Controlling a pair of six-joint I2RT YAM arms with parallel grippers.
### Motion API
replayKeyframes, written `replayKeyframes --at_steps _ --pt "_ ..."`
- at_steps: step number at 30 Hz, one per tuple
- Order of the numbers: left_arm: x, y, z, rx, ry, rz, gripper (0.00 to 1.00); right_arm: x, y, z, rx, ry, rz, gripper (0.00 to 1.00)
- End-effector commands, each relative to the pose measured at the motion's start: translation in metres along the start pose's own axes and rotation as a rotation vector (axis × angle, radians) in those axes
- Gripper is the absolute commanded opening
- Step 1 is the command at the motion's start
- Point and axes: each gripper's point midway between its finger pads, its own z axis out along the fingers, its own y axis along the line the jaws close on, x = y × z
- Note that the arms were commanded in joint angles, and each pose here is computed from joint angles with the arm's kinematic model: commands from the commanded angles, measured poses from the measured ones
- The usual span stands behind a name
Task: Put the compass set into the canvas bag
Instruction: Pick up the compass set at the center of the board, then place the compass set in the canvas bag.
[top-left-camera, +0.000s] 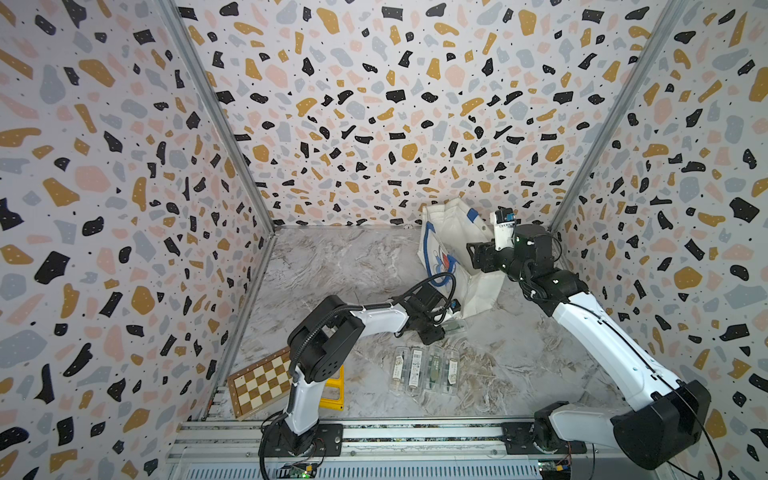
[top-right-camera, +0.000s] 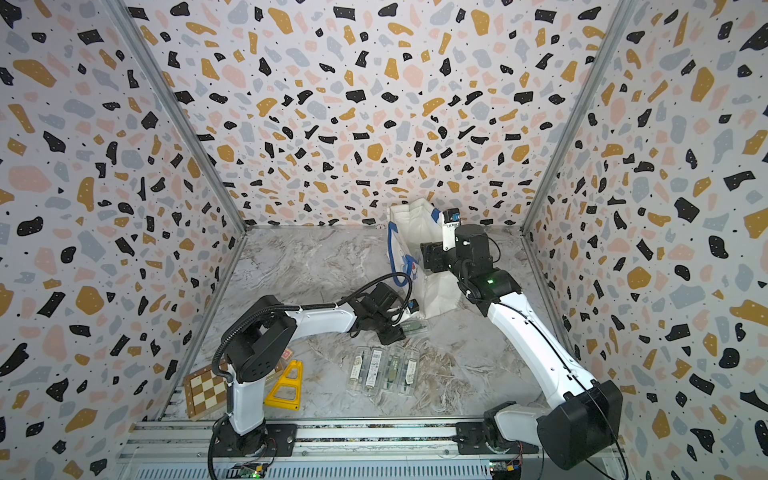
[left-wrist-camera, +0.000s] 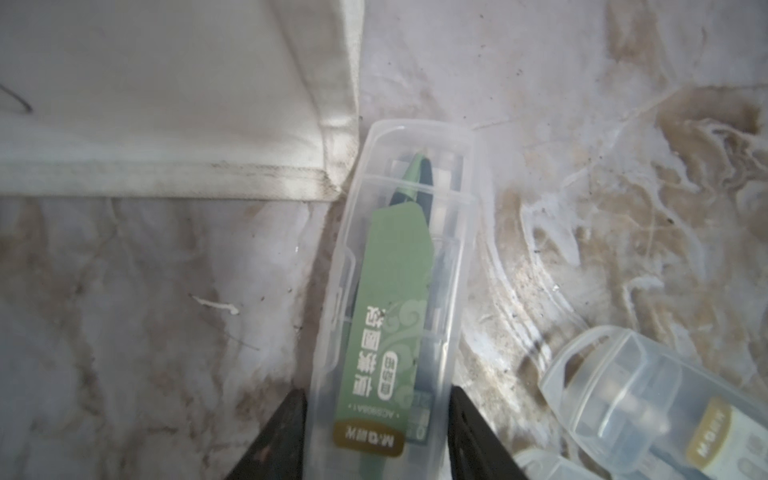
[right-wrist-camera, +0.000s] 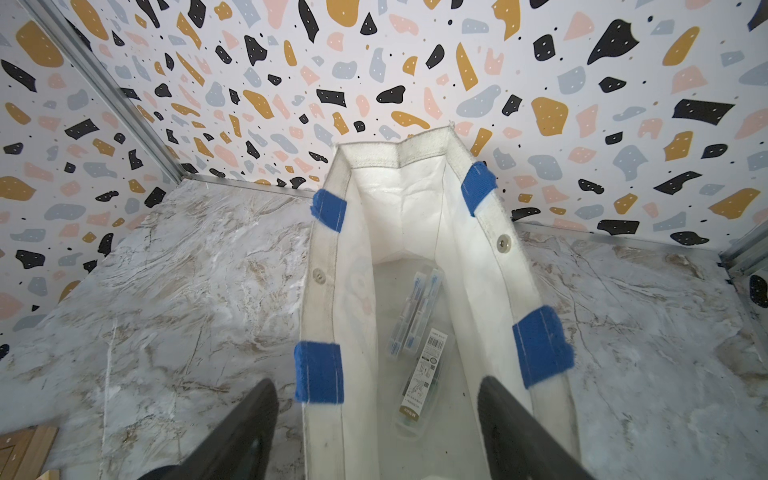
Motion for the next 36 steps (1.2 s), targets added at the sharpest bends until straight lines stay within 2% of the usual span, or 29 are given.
replayKeyframes --at_steps 1,8,12,18,22,25,29,33,36 --pt "0.01 0.007 -0.017 -0.085 -0.003 -0.04 0.37 -0.01 0.0 -0.009 -0.002 -0.038 0.005 0.78" --pt "0.014 -0.007 -0.056 -0.134 -0.085 -0.064 0.23 -0.009 0.001 -0.008 -0.008 -0.033 0.011 0.78" --pt "0.005 -0.009 -0.096 -0.172 -0.207 -0.144 0.18 -0.011 0.011 -0.012 -0.067 -0.032 0.025 0.78" --pt "-0.004 -0.004 -0.158 -0.25 -0.355 -0.257 0.15 -0.004 0.045 -0.012 -0.267 0.002 0.082 0.79" --pt "-0.007 0.007 -0.192 -0.343 -0.436 -0.296 0.14 0.012 0.085 -0.007 -0.455 0.074 0.102 0.79" --pt "-0.009 0.017 -0.211 -0.414 -0.471 -0.314 0.13 0.031 0.117 0.001 -0.532 0.143 0.074 0.79" --pt "-0.012 0.023 -0.226 -0.462 -0.506 -0.331 0.13 0.05 0.138 0.012 -0.579 0.212 0.077 0.79" --pt "-0.015 0.025 -0.231 -0.47 -0.524 -0.341 0.12 0.063 0.159 0.015 -0.686 0.268 0.105 0.79" --pt "-0.016 0.025 -0.232 -0.471 -0.527 -0.341 0.12 0.069 0.167 0.016 -0.737 0.293 0.138 0.76"
